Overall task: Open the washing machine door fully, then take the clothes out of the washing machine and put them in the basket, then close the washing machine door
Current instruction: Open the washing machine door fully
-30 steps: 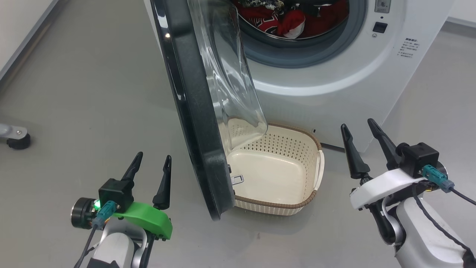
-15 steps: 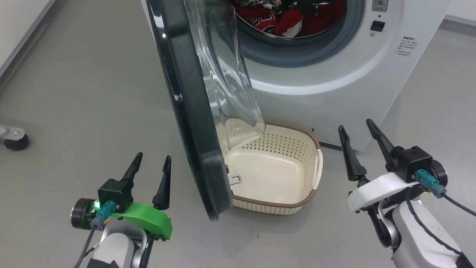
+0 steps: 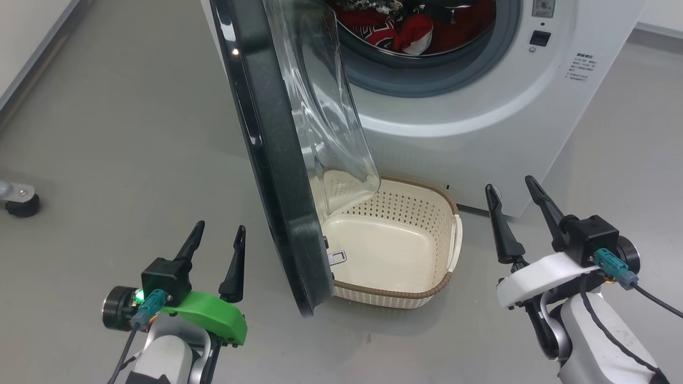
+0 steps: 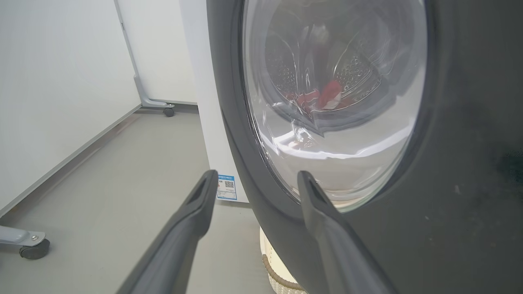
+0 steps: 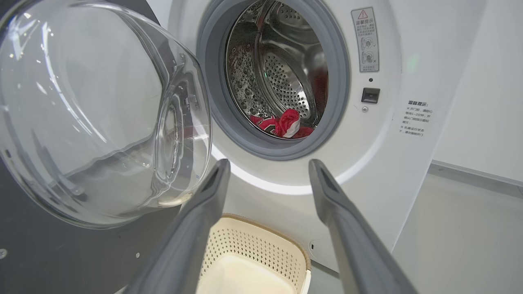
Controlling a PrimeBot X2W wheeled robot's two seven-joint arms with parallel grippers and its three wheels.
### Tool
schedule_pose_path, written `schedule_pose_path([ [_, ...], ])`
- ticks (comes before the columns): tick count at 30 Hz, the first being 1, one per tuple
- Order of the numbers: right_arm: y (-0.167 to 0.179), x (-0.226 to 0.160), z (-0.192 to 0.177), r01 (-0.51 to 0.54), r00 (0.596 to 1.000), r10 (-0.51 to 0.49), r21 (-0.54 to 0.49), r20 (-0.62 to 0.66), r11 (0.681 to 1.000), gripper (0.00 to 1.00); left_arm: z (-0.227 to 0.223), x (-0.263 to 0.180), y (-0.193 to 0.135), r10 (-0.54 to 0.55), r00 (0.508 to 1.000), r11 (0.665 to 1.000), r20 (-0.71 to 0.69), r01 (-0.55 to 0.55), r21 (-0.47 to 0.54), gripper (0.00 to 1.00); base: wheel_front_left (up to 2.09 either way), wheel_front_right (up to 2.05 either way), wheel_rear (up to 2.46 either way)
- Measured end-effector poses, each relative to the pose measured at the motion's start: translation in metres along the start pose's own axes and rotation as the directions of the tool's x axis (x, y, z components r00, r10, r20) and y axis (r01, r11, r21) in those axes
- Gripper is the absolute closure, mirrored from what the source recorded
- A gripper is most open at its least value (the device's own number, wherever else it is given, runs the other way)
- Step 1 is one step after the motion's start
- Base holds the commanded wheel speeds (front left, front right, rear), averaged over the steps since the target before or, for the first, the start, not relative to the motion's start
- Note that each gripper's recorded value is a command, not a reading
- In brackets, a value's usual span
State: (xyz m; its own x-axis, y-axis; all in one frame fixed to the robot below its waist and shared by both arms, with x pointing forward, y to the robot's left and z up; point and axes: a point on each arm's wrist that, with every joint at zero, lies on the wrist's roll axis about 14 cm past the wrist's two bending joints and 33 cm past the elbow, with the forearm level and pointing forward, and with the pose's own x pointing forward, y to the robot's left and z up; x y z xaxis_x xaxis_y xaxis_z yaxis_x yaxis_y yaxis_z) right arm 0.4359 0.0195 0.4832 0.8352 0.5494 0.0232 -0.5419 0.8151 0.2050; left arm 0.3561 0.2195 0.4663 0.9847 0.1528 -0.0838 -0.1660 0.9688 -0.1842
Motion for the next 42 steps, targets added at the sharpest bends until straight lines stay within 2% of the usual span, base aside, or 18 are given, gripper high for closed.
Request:
schedule_pose_path([
  [20, 0.009, -0.005, -0.007, -0.026, 1.000, 0.026, -0.003, -0.015, 1.000, 0.00, -0.001, -0.003, 0.004, 0.020, 1.000, 1.000, -0.005, -0.020, -0.013, 0.00, 0.00, 0.00, 0.00],
  [21, 0.008, -0.006, -0.008, -0.025, 1.000, 0.025, -0.004, -0.018, 1.000, 0.00, -0.001, -0.003, 0.005, 0.021, 1.000, 1.000, -0.005, -0.021, -0.013, 0.46, 0.00, 0.00, 0.00],
  [22, 0.008, -0.007, -0.009, -0.023, 1.000, 0.023, -0.005, -0.020, 1.000, 0.00, -0.002, -0.004, 0.005, 0.021, 1.000, 1.000, -0.005, -0.021, -0.013, 1.00, 0.00, 0.00, 0.00],
  [32, 0.008, -0.006, -0.007, -0.030, 0.999, 0.030, -0.009, -0.014, 0.999, 0.00, 0.014, -0.002, 0.010, 0.044, 0.998, 0.999, 0.045, -0.044, -0.017, 1.00, 0.00, 0.00, 0.00],
  [38, 0.009, -0.004, -0.005, -0.032, 0.999, 0.032, -0.008, -0.009, 0.999, 0.00, 0.059, 0.001, 0.015, 0.061, 0.982, 0.998, 0.181, -0.058, -0.022, 1.00, 0.00, 0.00, 0.00],
  [42, 0.011, -0.003, -0.005, -0.036, 0.999, 0.036, -0.012, -0.006, 0.999, 0.00, 0.101, 0.001, 0.010, 0.043, 0.951, 0.999, 0.305, -0.047, 0.006, 1.00, 0.00, 0.00, 0.00],
])
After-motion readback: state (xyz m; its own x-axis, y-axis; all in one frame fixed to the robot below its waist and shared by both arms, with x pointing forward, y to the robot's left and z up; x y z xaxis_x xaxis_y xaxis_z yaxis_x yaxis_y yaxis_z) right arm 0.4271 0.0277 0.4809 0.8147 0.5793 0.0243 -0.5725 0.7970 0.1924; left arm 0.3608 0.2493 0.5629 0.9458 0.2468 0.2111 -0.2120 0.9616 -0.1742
